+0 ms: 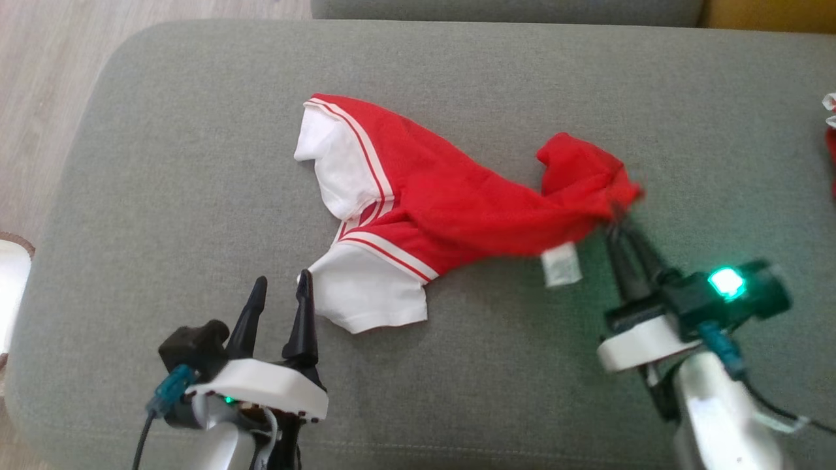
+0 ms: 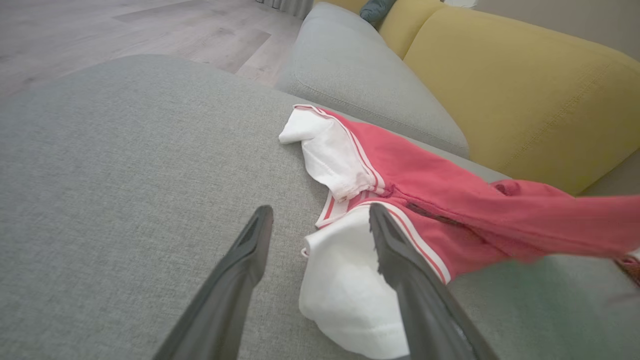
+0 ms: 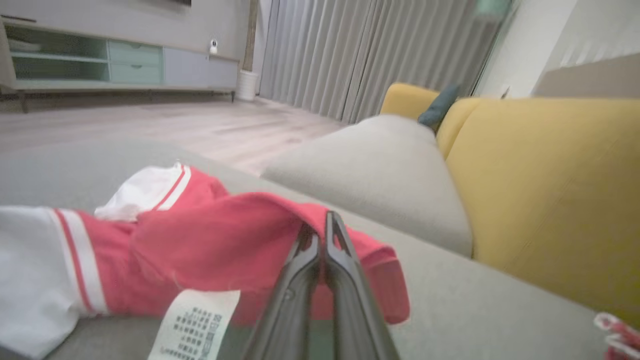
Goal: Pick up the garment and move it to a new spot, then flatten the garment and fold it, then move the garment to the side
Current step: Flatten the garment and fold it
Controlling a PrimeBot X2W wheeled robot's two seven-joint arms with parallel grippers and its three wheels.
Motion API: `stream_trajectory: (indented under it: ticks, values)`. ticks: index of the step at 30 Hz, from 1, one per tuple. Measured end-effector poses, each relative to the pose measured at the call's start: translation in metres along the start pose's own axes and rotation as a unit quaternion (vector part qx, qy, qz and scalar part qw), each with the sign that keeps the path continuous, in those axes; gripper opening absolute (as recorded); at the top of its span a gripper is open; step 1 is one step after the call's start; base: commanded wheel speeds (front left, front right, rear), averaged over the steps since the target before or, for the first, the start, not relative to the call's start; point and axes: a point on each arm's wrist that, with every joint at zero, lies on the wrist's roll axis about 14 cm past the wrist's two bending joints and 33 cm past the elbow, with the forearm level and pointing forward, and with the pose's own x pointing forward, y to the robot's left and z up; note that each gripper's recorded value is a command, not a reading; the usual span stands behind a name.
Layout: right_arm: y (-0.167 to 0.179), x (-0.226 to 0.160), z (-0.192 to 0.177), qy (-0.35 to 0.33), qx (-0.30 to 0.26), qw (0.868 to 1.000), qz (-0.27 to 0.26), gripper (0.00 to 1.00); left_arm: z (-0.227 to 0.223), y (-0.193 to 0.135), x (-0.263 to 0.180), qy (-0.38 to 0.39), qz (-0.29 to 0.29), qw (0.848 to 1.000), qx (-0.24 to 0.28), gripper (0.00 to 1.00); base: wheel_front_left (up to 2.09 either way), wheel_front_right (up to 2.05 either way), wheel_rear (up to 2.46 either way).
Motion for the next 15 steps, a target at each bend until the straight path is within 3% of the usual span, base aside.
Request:
stream_trajectory:
  ticks: [4,9,15]
  values:
    - [-0.02,0.009,0.049,-0.075,-0.037,0.996,-0.025,0.0,0.002,-0.002,0.0,-0.004,-0.002,1.0,-0.003,1.0,0.0,0.0,0.0]
    - [-0.032,0.022,0.12,-0.168,-0.073,0.982,-0.043,0.0,0.008,-0.001,-0.003,-0.015,0.002,1.0,-0.007,1.0,0.0,0.0,0.0]
    - [-0.028,0.023,0.152,-0.192,-0.075,0.978,-0.043,0.0,0.012,0.007,-0.006,-0.022,0.014,1.0,-0.009,1.0,0.0,0.0,0.0]
